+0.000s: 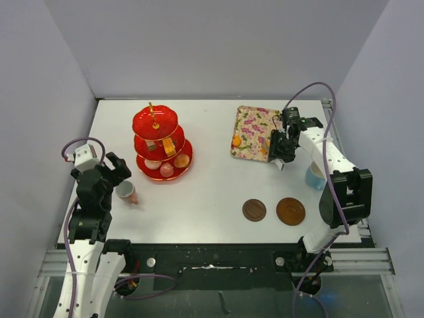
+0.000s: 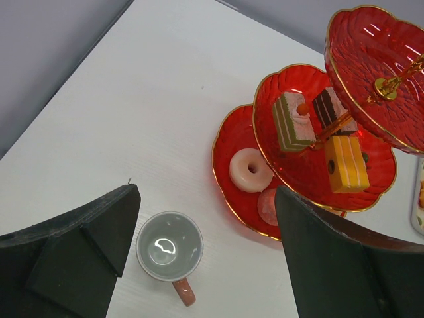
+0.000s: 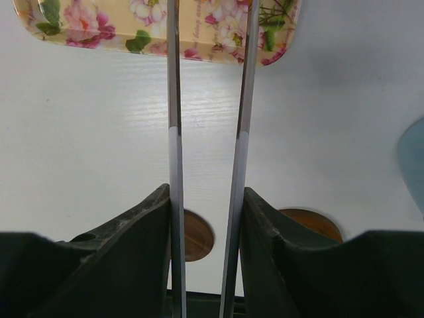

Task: Serve the afternoon tea
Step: Pick up the desert from the tray.

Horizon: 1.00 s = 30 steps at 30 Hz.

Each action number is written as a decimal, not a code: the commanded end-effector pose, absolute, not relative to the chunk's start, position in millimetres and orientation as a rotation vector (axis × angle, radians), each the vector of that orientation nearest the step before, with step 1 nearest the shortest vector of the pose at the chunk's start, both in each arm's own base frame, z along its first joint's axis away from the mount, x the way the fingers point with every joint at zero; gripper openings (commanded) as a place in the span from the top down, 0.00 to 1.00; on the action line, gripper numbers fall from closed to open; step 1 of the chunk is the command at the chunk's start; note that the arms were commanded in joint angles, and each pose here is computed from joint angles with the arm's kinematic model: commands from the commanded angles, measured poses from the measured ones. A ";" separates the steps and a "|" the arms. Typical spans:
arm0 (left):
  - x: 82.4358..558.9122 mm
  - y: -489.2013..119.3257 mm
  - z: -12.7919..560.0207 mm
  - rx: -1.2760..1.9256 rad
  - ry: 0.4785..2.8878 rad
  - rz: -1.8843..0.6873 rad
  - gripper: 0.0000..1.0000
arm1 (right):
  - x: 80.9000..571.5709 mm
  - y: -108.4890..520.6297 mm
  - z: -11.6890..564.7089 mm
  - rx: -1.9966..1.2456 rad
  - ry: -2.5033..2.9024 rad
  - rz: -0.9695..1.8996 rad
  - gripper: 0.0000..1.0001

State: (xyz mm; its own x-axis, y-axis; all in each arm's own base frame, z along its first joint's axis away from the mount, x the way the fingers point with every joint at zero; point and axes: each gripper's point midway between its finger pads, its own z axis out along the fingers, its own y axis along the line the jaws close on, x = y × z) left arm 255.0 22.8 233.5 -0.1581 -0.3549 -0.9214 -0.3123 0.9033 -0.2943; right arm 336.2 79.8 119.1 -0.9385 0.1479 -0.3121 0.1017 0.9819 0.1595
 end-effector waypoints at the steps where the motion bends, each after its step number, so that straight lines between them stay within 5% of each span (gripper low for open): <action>1: 258.8 23.1 253.0 -0.499 1.685 -0.057 0.18 | 350.0 80.5 130.3 0.145 2.758 0.174 0.61; 13: 258.9 22.8 253.3 -0.498 1.684 -0.058 0.18 | 350.7 87.3 138.4 0.114 2.755 0.134 0.66; 24: 258.8 22.3 253.7 -0.495 1.683 -0.061 0.18 | 343.9 88.8 143.2 0.117 2.752 0.144 0.61; 30: 258.8 22.3 253.5 -0.495 1.684 -0.061 0.18 | 344.0 92.5 141.2 0.111 2.755 0.148 0.71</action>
State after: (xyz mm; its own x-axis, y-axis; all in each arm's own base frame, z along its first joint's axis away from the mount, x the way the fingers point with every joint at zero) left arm 254.8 22.9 233.9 -0.1562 -0.3551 -0.9217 -0.3120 0.9031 -0.2950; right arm 337.4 87.8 115.5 -0.9531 0.0965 -0.2869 0.0702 0.9924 0.1006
